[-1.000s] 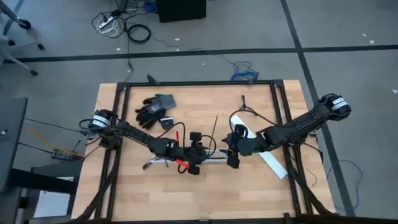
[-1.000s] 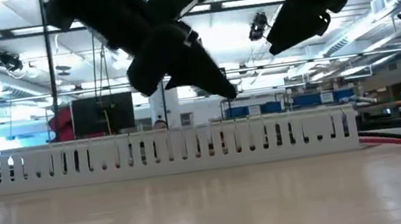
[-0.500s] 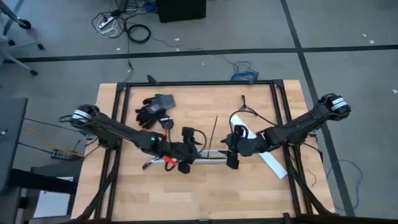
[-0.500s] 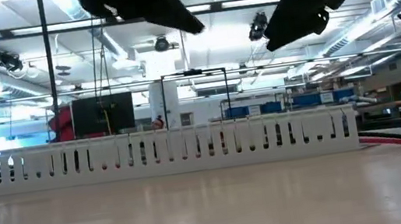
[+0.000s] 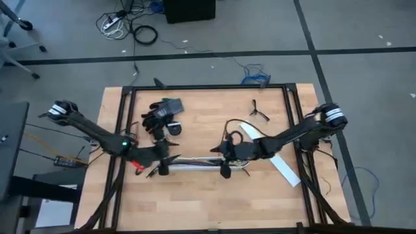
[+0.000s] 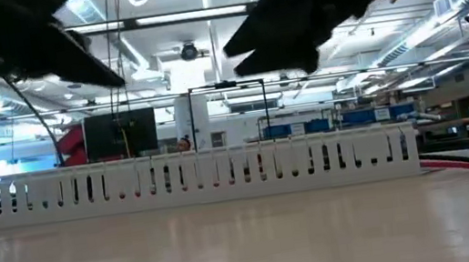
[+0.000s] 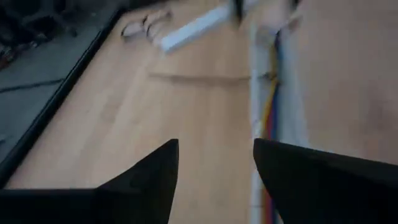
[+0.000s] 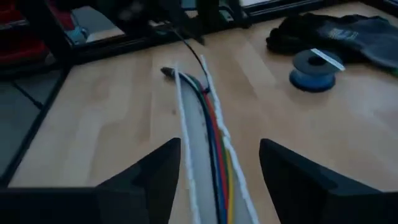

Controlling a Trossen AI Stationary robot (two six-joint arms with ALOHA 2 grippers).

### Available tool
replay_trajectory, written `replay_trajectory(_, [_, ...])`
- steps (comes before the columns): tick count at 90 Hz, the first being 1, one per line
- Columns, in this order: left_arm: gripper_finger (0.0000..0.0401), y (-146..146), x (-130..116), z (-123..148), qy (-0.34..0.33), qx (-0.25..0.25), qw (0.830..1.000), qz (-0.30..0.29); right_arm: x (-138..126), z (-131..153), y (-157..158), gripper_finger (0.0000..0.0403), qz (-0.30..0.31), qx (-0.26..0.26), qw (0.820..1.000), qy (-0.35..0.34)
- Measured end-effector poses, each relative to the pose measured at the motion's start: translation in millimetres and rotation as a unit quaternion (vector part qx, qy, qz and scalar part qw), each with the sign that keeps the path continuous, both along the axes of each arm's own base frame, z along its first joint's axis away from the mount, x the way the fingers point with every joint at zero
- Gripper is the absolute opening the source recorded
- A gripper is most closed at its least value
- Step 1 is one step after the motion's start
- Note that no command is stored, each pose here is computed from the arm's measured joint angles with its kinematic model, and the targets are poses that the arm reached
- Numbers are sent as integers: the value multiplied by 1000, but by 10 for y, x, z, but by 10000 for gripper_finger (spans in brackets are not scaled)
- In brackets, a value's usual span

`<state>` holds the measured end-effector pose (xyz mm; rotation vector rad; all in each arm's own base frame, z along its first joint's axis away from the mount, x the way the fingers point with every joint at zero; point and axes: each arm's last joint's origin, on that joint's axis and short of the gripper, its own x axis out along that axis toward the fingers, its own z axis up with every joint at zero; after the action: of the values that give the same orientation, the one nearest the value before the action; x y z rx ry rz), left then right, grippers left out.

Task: Ziptie cables
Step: Put the zip tied cable wires into the white cable duct

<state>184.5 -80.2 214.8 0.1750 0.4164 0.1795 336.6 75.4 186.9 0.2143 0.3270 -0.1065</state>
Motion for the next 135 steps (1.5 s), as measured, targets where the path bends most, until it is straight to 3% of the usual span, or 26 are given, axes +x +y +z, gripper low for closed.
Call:
replay_trajectory(21, [202,-19,-395,631,-174,-7,981,-86,360,-305,-207,214,13,31,999,23])
replay_trajectory(38, [202,104,-773,765,-188,-34,975,-116,724,-427,-164,214,62,20,998,25])
replay_trajectory(47, [202,158,-887,699,-160,-36,982,-93,912,-383,-126,214,86,-1,996,9])
replay_trajectory(70, [202,181,-921,275,-5,-22,1000,-12,1213,-207,-232,214,88,-43,995,-12])
replay_trajectory(101, [202,0,-776,-14,109,-55,993,11,1511,-313,-307,214,112,-41,992,-29])
replay_trajectory(135, [202,-213,-463,-445,196,24,979,54,1653,-294,-259,214,126,-55,990,-45])
